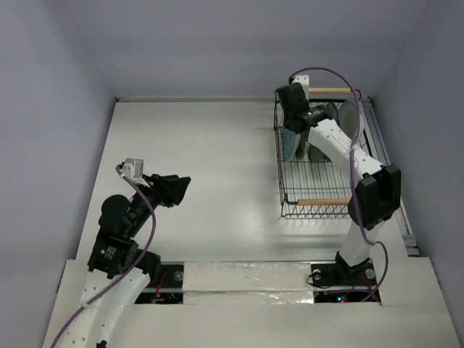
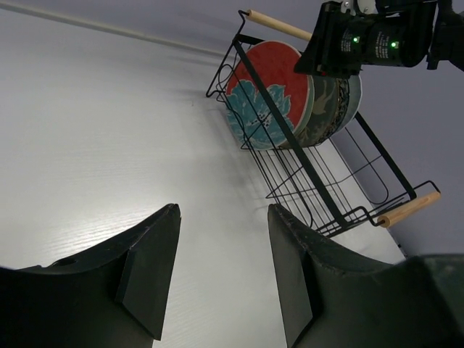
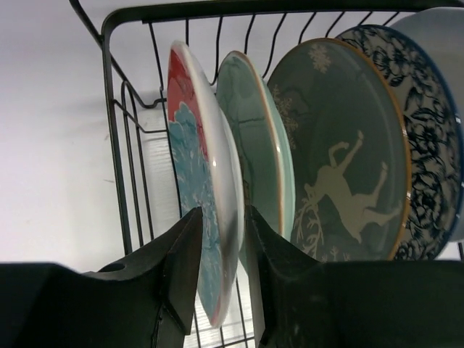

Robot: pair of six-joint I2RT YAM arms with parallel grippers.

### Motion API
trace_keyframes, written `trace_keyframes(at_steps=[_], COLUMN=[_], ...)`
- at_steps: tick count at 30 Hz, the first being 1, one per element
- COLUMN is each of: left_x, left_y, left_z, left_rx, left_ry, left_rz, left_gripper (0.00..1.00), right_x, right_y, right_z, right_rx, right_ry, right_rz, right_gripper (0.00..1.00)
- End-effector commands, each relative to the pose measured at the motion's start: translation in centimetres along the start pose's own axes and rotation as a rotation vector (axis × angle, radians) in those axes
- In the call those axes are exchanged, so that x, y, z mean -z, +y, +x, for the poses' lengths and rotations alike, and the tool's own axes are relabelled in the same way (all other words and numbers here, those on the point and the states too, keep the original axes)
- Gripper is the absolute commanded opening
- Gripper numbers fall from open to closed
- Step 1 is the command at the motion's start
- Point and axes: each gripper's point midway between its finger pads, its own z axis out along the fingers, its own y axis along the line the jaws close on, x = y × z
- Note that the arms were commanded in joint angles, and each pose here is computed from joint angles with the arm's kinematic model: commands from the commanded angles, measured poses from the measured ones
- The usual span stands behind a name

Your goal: Unload the plates from the dish rack

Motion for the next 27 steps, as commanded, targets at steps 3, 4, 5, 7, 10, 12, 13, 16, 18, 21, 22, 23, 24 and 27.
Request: trace_keyframes(at_steps=[3,4,5,7,10,12,13,16,18,21,22,23,24,27], left_x=[-0.1,-0.1,-0.1,-0.1,-0.1,0.0,0.0,0.0,0.0,0.0,0.0,0.0,0.0,0.0], left_y=[-0.7,-0.8,-0.5,-0.6,-0.6,-0.5,-0.6,-0.6,-0.4,-0.5,-0.5,-0.5,-0.6,-0.6], left_z=[-0.9,-0.9,-1.1,-1.0,-1.1,-1.3,-1.3,-1.2,-1.3,-1.4,-1.3,-1.3,-1.3,-1.3], left_rx=[-0.015,-0.015,-0.015,-0.017,-0.018,-0.017,-0.019,-0.021,-0.023,-0.023,-0.022,-0.023,-0.022,-0.023], left_ry=[-0.029,-0.029,-0.034,-0.033,-0.037,-0.043,-0.043,-0.042,-0.046,-0.046,-0.045,-0.045,-0.046,-0.04], left_rz=[0.032,0.036,0.027,0.032,0.033,0.03,0.032,0.034,0.03,0.033,0.035,0.035,0.037,0.04], left_gripper=[0.49,0.49,0.49,0.49,0.49,0.49,0.49,0.49,0.49,0.49,0.49,0.49,0.49,0.49], right_x=[-0.1,-0.4,-0.4,-0.5,-0.4,-0.1,-0.1,0.2,0.3,0.7,1.2,1.5,1.9,4.2], right_y=[-0.7,-0.7,-0.7,-0.8,-1.5,-1.9,-2.0,-2.1,-2.0,-1.9,-1.8,-2.0,-2.4,-2.9], right_z=[-2.2,-1.9,-2.1,-2.0,-2.2,-2.6,-2.7,-3.3,-3.4,-3.8,-4.2,-4.6,-5.1,-7.4], right_rx=[0.018,0.031,0.029,0.042,0.054,0.055,0.062,0.066,0.07,0.08,0.087,0.082,0.08,0.059], right_ry=[-0.039,-0.029,-0.031,-0.023,-0.028,-0.038,-0.039,-0.044,-0.045,-0.052,-0.064,-0.076,-0.088,-0.151], right_rz=[0.051,0.065,0.069,0.076,0.116,0.129,0.129,0.127,0.118,0.125,0.124,0.131,0.141,0.146], right_gripper=[0.32,0.32,0.31,0.31,0.23,0.17,0.14,0.04,0.01,0.0,0.0,0.0,0.0,0.0])
